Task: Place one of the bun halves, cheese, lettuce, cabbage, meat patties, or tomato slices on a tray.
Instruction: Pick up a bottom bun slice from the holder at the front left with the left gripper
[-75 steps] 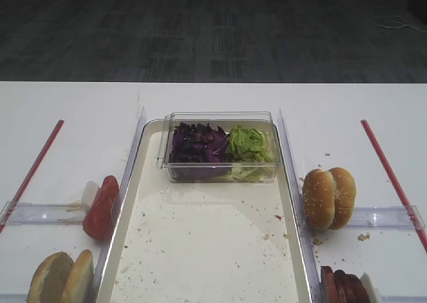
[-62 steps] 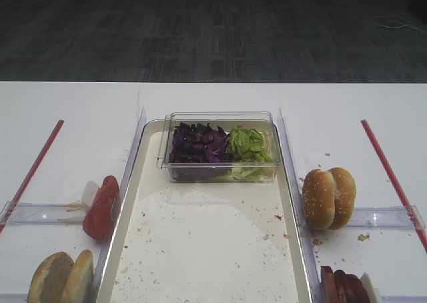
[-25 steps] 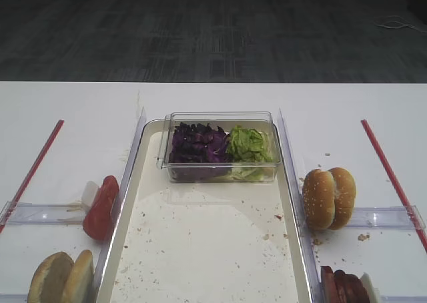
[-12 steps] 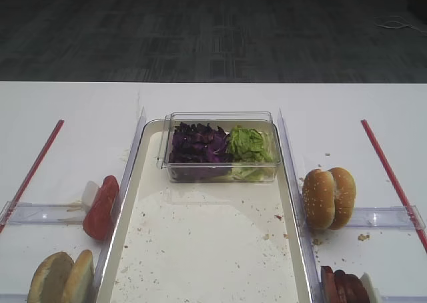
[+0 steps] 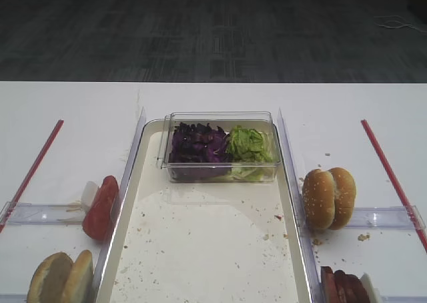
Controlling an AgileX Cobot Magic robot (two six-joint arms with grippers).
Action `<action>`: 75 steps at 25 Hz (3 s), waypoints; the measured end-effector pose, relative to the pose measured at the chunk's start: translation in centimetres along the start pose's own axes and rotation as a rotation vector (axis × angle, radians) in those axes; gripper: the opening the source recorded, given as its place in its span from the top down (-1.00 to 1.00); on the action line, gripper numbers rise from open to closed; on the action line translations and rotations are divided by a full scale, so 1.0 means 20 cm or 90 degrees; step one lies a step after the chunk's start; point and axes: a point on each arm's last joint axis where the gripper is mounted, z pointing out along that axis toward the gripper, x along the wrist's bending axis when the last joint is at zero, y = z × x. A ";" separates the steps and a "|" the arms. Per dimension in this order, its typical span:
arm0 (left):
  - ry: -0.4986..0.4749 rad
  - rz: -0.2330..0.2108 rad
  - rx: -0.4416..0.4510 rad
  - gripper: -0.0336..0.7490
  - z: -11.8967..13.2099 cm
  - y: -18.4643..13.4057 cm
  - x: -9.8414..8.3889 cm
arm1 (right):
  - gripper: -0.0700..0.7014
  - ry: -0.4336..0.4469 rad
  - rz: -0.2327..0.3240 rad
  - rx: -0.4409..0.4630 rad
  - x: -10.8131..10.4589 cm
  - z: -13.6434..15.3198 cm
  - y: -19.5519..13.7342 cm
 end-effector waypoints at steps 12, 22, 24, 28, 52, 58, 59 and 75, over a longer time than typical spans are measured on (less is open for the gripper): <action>0.013 0.010 0.145 -0.80 0.16 0.12 0.00 | -0.87 0.000 0.000 0.000 0.00 0.00 0.00; 0.013 0.003 0.120 -0.80 0.15 0.17 -0.01 | -0.87 0.000 0.000 0.000 0.00 0.00 0.00; 0.012 0.003 0.132 -0.80 0.16 0.21 -0.01 | -0.87 0.000 0.000 0.000 0.00 0.00 0.00; 0.006 -0.002 0.154 -0.80 0.18 0.33 -0.02 | -0.87 0.000 0.000 0.000 0.00 0.00 0.00; -0.087 0.021 0.125 -0.80 0.09 0.33 -0.51 | -0.87 0.000 0.000 0.000 0.00 0.00 0.00; -0.083 0.051 0.137 -0.80 0.10 0.34 -0.74 | -0.87 0.000 0.000 0.000 0.00 0.00 0.00; -0.083 0.058 0.141 -0.80 0.11 0.34 -0.77 | -0.87 0.000 0.000 0.000 0.00 0.00 0.00; -0.048 0.091 0.179 -0.77 0.28 0.33 -0.92 | -0.87 0.000 0.000 0.000 0.00 0.00 0.00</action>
